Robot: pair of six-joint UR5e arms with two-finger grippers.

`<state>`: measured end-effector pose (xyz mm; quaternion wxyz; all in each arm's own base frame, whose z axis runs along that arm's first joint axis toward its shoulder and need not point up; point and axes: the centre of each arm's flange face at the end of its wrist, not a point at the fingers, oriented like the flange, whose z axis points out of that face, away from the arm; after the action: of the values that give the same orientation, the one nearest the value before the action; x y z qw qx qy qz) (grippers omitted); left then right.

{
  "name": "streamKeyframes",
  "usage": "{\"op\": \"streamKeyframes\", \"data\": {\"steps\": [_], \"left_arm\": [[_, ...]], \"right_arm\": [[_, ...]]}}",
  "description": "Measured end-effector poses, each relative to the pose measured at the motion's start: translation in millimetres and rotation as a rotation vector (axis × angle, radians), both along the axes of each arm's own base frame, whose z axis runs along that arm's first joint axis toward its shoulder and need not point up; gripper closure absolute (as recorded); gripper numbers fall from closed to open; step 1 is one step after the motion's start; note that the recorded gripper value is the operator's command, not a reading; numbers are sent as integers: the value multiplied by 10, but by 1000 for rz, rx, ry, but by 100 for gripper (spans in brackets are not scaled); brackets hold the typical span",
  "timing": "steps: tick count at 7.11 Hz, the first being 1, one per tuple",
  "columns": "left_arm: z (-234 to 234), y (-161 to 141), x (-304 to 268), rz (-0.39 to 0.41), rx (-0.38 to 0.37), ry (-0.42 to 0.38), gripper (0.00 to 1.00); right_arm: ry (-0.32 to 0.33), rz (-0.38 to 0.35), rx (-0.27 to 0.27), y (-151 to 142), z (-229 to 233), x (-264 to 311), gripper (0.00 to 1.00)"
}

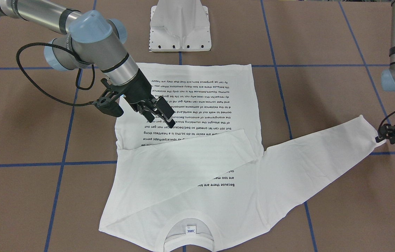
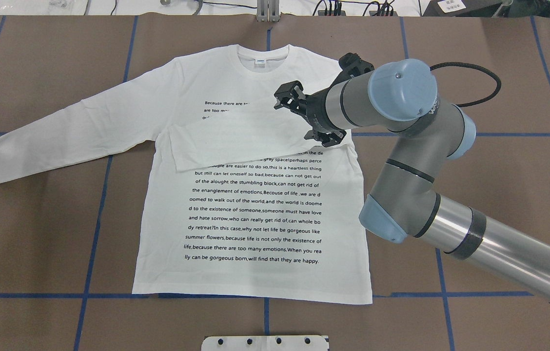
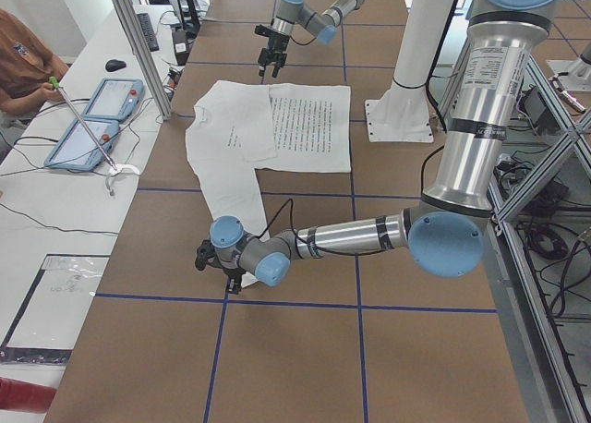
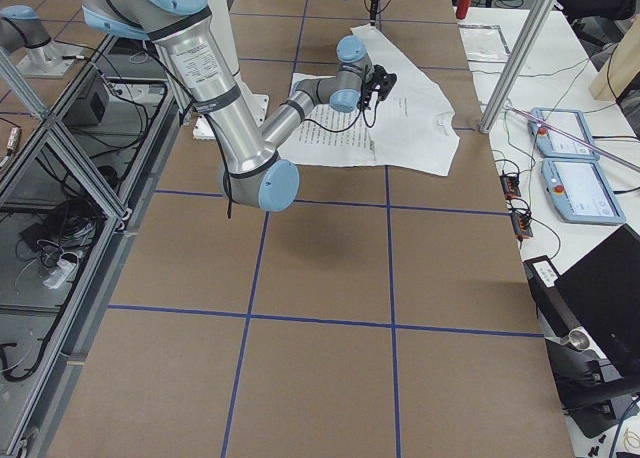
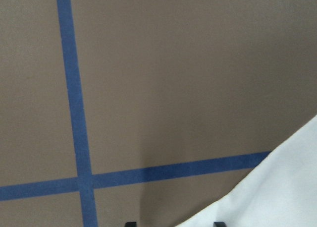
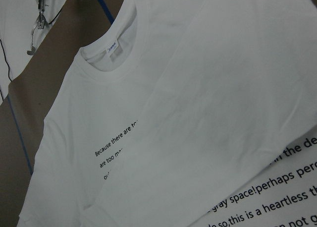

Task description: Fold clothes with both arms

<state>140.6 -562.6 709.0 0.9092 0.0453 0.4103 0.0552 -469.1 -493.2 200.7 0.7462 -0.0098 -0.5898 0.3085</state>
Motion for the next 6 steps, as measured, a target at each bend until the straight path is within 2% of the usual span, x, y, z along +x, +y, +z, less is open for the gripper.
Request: {"op": "streamKeyframes", "data": {"steps": [4, 5, 6], "left_arm": [[115, 119, -19, 46, 8, 14, 39], [112, 118, -19, 46, 9, 15, 42], [110, 117, -15, 47, 10, 15, 50]], "right_arm": [[-3, 2, 0, 6, -14, 19, 0], [-6, 2, 0, 17, -32, 33, 0], [-7, 3, 0, 26, -56, 53, 0]]}}
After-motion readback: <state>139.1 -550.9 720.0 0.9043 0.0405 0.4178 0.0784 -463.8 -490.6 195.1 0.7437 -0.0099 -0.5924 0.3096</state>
